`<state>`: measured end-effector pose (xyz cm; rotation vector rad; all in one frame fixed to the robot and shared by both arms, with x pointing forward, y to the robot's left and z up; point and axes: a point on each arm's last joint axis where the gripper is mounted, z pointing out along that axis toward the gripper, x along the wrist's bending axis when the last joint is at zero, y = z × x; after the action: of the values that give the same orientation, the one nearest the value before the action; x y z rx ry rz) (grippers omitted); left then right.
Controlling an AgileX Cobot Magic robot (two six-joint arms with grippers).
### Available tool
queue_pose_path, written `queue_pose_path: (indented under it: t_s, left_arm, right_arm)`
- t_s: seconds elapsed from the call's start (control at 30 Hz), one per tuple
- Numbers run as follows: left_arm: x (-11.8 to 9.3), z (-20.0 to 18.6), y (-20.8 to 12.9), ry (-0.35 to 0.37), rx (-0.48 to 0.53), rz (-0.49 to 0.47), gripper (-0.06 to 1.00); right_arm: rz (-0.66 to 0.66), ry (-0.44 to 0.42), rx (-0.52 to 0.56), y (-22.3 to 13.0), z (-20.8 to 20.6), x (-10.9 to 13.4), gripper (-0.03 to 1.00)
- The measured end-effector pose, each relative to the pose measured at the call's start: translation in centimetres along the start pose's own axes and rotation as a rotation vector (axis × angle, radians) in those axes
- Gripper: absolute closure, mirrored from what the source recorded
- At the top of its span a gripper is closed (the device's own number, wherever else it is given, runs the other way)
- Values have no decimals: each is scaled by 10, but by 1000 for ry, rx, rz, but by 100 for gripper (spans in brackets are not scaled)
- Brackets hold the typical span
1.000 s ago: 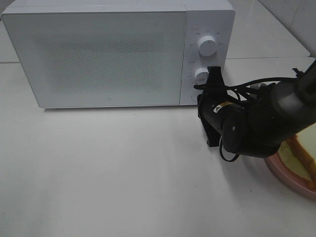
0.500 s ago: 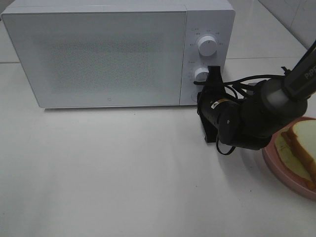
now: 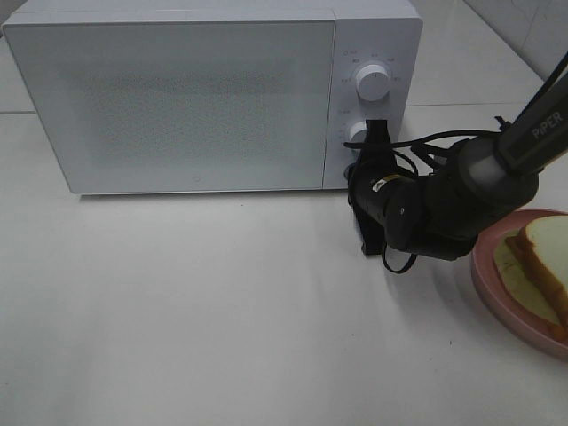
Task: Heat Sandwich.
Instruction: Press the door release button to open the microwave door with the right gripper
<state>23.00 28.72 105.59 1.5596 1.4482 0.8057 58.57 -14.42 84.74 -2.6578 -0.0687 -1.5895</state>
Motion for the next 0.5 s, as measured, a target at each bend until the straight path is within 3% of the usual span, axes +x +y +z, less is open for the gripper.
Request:
queue_pose_path:
  t_s: [0.5]
  left_arm:
    - [0,0,0,0,0,0,-3]
  right_arm:
    - [-5,29,-26,1,5,5,95]
